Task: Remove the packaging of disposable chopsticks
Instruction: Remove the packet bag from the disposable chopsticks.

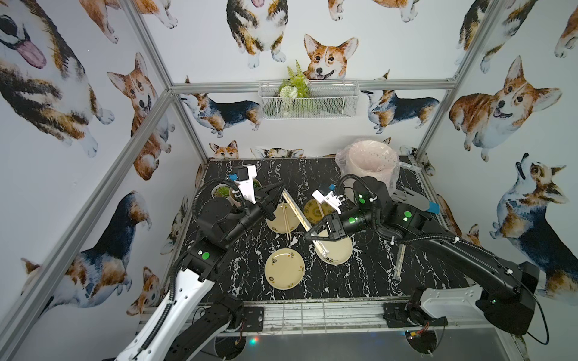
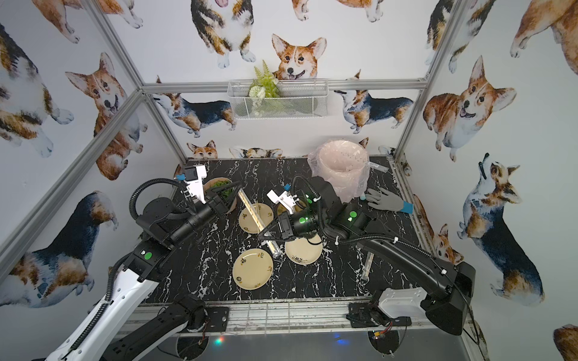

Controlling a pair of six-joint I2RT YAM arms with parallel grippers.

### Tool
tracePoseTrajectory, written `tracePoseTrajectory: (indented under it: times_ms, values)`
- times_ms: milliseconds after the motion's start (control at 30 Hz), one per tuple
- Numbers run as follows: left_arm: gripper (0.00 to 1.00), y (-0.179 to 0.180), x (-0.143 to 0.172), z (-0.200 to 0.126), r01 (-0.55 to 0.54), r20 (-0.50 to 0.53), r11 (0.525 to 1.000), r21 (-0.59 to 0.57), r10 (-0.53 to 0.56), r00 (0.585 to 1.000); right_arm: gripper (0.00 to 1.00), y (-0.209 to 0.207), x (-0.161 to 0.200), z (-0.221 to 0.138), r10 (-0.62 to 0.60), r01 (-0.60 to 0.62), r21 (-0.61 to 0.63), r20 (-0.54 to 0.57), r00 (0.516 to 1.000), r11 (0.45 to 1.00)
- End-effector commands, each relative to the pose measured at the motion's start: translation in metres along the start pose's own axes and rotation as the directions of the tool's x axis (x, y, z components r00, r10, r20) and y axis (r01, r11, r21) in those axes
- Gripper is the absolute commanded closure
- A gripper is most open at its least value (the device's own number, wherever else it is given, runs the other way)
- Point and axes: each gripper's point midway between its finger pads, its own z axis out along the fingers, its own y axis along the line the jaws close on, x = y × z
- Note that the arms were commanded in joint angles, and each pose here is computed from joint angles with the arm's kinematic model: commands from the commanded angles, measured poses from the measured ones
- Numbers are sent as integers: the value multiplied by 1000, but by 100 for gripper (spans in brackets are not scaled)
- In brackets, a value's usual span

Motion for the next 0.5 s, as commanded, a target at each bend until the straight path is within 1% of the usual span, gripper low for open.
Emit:
tracePoseTrajectory:
  times_ms: [0,100,300,467]
  values:
    - [100,-14,7,-4,57,-27,995,76,-55,998,100,-8,-46,-5,31,-40,36,207,978,999]
    - [100,-15,4,-7,61,-18,996,71,-60,998,100,-12,-52,-7,53,-59,21,227,972,998]
    - [100,-17,4,3,129,-7,984,121,-129,992,100,-3,-64,1,17,-21,13,241,970,1000]
    - [100,-15,3,4,135,-3,985,108,-135,991,100,-8,-72,7,10,-15,19,252,968,1000]
